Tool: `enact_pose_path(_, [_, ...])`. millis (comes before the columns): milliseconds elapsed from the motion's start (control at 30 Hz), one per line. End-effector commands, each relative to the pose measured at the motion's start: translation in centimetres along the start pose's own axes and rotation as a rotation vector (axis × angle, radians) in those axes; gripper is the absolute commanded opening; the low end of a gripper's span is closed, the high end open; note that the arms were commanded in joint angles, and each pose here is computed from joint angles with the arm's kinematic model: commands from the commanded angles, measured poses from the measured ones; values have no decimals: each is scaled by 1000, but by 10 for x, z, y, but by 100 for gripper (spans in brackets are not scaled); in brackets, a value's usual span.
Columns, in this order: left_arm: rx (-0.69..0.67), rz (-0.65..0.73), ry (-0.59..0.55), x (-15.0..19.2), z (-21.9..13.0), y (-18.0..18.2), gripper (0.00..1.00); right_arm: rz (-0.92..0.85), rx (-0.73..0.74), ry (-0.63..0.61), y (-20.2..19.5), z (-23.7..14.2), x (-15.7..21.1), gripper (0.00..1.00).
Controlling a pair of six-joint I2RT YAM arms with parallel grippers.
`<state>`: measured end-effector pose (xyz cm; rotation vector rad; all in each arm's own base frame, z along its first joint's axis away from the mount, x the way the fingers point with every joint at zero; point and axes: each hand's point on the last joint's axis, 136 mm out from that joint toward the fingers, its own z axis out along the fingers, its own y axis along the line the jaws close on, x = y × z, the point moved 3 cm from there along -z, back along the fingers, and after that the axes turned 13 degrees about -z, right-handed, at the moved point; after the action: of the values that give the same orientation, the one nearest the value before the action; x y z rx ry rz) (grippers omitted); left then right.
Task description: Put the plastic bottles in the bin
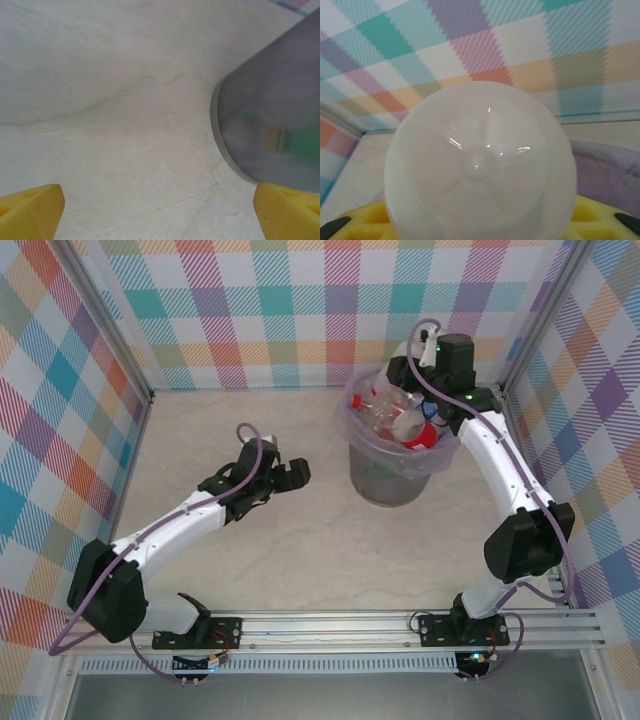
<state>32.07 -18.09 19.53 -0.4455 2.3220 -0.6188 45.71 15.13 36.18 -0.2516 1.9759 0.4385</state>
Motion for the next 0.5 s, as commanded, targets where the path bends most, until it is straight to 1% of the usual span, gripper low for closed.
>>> enact_pose_path(0, [-65,-24,-21,-7,-14,22,97,105,-160,234,40,18,60,50])
enact_pose_path(133, [-78,-42,-46,-17,-26,33,97,89,-231,267,65,24,64,50])
enact_pose_path(233, [-65,-49,-48,-19,-30,31,96,71,-204,267,62,25,57,53])
enact_pose_path(267, [-59,-52,-45,-19,-30,31,96,57,-184,268,60,24,54,55])
enact_pose_path(400, [-48,-64,-31,-15,-27,30,97,-6,-120,261,49,12,35,70])
enact_pose_path(467, [-46,-66,-25,-14,-24,30,96,-27,-100,252,42,2,22,76])
